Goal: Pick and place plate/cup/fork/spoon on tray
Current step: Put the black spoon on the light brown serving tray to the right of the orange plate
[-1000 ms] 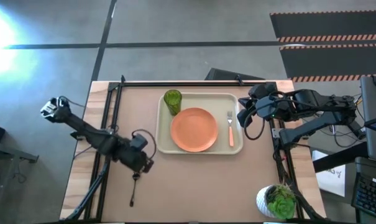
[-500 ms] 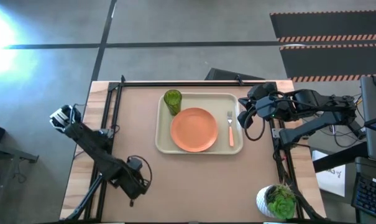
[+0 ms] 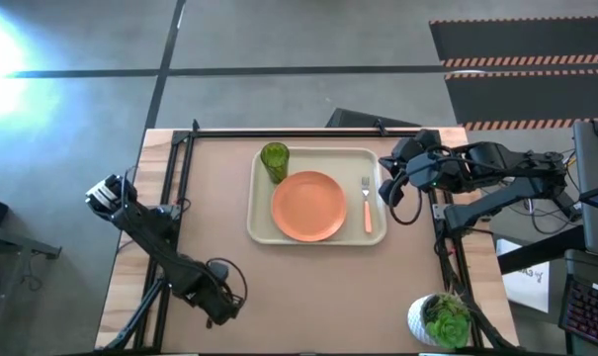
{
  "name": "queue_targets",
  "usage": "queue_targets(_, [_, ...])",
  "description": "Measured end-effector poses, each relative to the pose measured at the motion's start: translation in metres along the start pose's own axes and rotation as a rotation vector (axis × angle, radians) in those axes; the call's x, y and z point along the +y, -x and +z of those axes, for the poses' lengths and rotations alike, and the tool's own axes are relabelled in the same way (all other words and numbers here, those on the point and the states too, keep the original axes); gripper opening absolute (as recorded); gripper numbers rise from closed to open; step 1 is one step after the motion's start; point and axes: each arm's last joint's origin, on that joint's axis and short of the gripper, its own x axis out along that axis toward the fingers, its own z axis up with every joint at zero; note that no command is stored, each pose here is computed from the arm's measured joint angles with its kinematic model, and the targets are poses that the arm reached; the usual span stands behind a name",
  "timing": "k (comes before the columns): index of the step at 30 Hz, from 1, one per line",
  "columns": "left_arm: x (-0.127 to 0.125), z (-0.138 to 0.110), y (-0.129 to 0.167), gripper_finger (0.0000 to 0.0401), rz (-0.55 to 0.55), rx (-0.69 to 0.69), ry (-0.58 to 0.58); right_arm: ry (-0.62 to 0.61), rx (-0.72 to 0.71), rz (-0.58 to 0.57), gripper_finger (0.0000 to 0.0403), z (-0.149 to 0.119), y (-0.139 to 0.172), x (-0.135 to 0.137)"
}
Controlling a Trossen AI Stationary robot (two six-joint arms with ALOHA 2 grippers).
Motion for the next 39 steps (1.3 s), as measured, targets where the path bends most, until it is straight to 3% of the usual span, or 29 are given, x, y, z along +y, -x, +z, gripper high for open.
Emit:
queue_targets(5, [0.002, 0.001, -0.001, 0.0021, 0.01, -0.005, 0.002, 0.024, 0.002, 0.004, 0.0009, 0.0, 0.0, 0.0])
queue_targets(16, [0.007, 0.005, -0.008, 0.0154, 0.036, -0.019, 0.082, 0.057, 0.002, 0.004, 0.0009, 0.0, 0.0, 0.0])
queue_targets(24, [0.004, 0.009, -0.032, 0.0187, 0.02, -0.011, 0.086, 0.056, -0.002, 0.006, 0.0009, 0.0, 0.0, 0.0])
queue_targets(29, [0.005, 0.013, -0.045, 0.0186, 0.01, 0.0, 0.109, 0.055, -0.003, 0.007, 0.0009, 0.001, 0.0, 0.0])
queue_targets(32, [0.005, 0.014, -0.046, 0.0165, 0.011, 0.005, 0.114, 0.055, -0.004, 0.007, 0.0009, 0.001, 0.0, 0.0])
queue_targets(39, [-0.001, 0.023, -0.045, 0.0022, -0.025, 0.001, 0.089, 0.05, -0.006, 0.008, 0.0009, 0.001, 0.0, 0.001])
